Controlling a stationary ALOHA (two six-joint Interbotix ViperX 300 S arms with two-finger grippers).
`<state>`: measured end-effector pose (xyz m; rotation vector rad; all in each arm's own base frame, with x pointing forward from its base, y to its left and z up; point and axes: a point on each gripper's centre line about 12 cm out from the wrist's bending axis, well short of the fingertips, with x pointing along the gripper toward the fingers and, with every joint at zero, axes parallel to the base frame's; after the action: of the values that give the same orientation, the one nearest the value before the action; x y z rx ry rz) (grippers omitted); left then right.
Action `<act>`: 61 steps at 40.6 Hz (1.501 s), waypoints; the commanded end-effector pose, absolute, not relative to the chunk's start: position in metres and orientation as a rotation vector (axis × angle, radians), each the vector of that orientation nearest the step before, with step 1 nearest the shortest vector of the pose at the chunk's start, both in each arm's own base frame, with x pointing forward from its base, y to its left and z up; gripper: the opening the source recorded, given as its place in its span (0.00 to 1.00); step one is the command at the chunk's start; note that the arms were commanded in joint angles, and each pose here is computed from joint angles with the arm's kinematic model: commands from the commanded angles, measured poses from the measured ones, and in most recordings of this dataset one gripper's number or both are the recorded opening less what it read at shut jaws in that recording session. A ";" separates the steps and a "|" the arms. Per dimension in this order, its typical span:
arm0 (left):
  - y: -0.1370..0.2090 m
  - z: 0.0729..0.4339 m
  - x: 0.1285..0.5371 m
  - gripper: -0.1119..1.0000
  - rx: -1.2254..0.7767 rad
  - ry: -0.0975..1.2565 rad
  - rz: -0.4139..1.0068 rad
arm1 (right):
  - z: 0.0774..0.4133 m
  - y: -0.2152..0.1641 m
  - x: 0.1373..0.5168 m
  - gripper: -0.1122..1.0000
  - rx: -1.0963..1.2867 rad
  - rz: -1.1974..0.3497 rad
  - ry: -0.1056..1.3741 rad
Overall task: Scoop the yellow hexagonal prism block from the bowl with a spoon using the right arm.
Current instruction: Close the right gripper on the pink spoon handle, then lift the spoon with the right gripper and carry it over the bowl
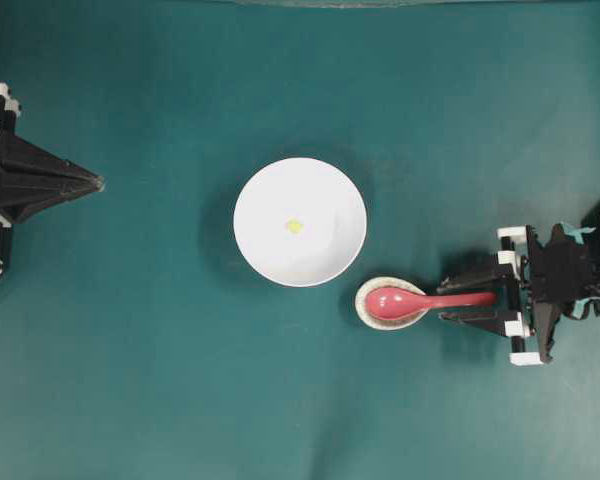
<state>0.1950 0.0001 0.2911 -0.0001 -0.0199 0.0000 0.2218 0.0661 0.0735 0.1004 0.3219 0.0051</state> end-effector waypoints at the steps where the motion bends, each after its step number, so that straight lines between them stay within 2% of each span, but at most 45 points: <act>1: 0.000 0.297 0.197 0.10 0.004 -0.035 0.001 | 0.077 0.068 0.224 0.55 0.109 0.010 0.298; 7: 0.000 0.297 0.197 0.10 0.004 -0.035 0.001 | 0.078 0.069 0.225 0.48 0.112 0.011 0.294; 12: 0.000 0.297 0.197 0.10 0.004 -0.034 -0.001 | 0.081 0.070 0.228 0.30 0.118 0.013 0.280; 31: 0.000 0.296 0.197 0.10 0.004 -0.021 0.000 | 0.123 0.068 0.234 0.30 0.172 0.020 0.191; 61: 0.000 0.295 0.195 0.10 0.015 0.006 0.000 | 0.210 0.043 0.283 0.30 0.179 0.023 0.359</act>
<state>0.1935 -0.0001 0.2860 0.0045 0.0291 -0.0011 0.2744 0.0469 0.1926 0.1659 0.3639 0.0201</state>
